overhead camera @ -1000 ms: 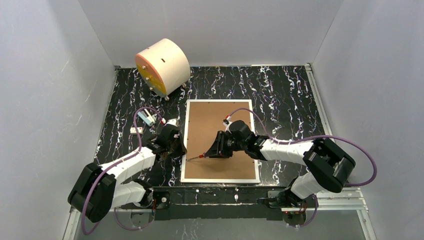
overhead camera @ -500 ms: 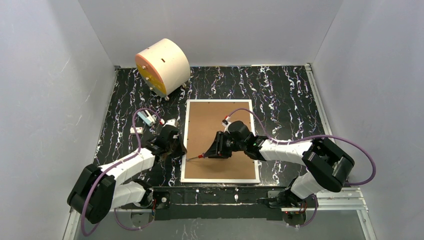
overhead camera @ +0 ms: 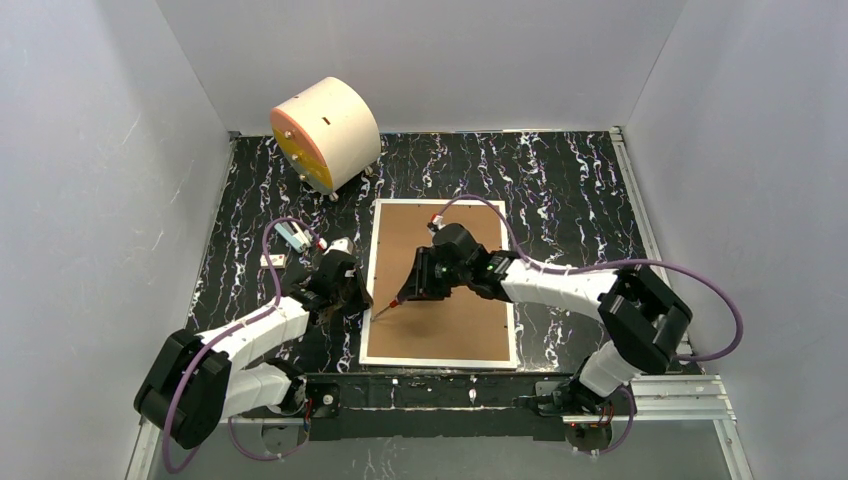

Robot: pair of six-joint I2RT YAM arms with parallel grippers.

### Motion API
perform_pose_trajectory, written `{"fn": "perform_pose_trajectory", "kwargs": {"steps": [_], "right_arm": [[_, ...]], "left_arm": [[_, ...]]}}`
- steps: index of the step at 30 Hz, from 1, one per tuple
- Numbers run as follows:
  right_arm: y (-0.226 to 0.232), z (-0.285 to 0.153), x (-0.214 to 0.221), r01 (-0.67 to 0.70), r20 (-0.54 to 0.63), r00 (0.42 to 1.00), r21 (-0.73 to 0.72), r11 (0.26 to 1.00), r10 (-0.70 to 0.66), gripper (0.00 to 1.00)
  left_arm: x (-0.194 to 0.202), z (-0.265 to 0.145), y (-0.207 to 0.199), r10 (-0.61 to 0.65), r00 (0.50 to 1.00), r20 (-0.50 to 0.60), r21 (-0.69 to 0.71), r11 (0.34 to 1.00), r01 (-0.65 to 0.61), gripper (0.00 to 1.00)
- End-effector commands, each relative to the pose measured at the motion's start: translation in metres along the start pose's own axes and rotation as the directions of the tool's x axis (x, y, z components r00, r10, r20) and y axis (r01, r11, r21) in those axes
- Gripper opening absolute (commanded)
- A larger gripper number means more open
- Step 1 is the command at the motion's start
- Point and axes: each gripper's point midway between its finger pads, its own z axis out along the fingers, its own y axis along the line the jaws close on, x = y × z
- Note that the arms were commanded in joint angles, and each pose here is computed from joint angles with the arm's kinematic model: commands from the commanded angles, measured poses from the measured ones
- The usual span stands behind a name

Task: Take the photo out of the frame
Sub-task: Release the photo frame item from the photo frame.

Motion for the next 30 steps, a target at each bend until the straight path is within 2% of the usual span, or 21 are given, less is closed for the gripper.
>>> {"fn": "perform_pose_trajectory", "kwargs": {"steps": [1,9,18,30], "right_arm": [[0.008,0.010,0.007,0.095,-0.042,0.995,0.083,0.992,-0.091,0.01],[0.035,0.022,0.008,0.186,-0.052,0.982,0.177,0.967,-0.179,0.01],[0.060,0.030,0.013,0.240,0.014,0.969,0.219,0.946,-0.249,0.01],[0.088,0.041,0.024,0.257,0.063,0.957,0.269,0.928,-0.283,0.01]], "left_arm": [[0.025,0.000,0.004,-0.014,0.996,-0.083,0.005,1.000,0.015,0.00],[0.022,0.000,0.004,-0.035,0.997,-0.069,0.002,0.999,0.036,0.00],[0.021,0.000,0.005,-0.054,0.997,-0.055,-0.005,0.999,0.054,0.00],[0.019,-0.001,0.004,-0.080,0.996,-0.039,0.000,0.997,0.080,0.00]]}}
